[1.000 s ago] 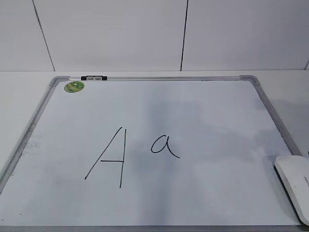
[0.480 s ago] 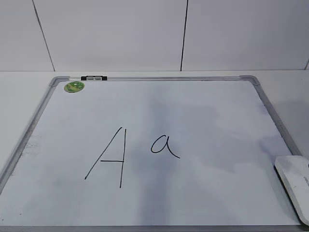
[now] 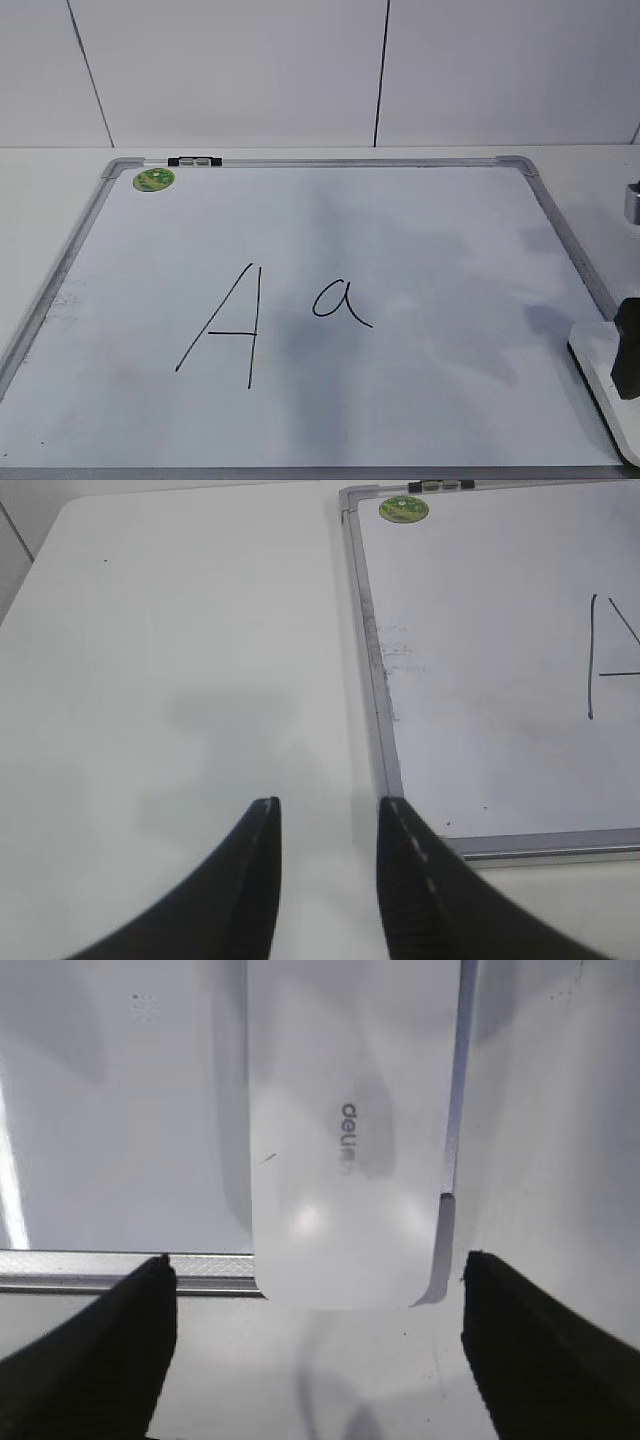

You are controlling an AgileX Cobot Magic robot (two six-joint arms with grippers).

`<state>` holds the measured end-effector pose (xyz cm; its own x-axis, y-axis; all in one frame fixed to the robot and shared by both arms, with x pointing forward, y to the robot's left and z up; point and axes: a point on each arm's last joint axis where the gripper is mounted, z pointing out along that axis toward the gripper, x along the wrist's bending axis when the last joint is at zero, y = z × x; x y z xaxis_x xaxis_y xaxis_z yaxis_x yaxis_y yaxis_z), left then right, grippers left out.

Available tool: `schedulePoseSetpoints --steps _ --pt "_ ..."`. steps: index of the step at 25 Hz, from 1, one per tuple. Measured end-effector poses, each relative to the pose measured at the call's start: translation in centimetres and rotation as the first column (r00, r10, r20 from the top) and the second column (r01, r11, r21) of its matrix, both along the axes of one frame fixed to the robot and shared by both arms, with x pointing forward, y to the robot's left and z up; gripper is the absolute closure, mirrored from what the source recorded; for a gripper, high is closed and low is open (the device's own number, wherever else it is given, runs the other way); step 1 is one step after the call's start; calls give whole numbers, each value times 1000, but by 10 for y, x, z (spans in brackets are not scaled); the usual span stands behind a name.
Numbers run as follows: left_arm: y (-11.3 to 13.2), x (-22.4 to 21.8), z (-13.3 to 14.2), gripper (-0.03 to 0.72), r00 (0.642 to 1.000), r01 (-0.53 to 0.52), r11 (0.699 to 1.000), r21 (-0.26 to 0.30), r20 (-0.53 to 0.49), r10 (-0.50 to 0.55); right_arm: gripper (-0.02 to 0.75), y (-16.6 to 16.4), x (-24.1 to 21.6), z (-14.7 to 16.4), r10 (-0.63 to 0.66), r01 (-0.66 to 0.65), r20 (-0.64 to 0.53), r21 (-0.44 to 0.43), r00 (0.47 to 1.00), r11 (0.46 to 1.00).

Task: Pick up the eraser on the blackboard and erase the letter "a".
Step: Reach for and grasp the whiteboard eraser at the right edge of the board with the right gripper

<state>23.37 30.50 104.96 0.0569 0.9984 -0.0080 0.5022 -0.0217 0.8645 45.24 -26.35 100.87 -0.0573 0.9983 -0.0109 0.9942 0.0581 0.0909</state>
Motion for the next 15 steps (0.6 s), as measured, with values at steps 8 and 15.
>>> schedulePoseSetpoints --steps 8,15 --pt "0 0 0 443 1000 0 1000 0 0 0 59 1 10 -14 -52 51 -25 -19 998 999" --pt "0 0 0 443 1000 0 1000 0 0 0 59 2 18 -28 -76 75 -54 -30 996 997"
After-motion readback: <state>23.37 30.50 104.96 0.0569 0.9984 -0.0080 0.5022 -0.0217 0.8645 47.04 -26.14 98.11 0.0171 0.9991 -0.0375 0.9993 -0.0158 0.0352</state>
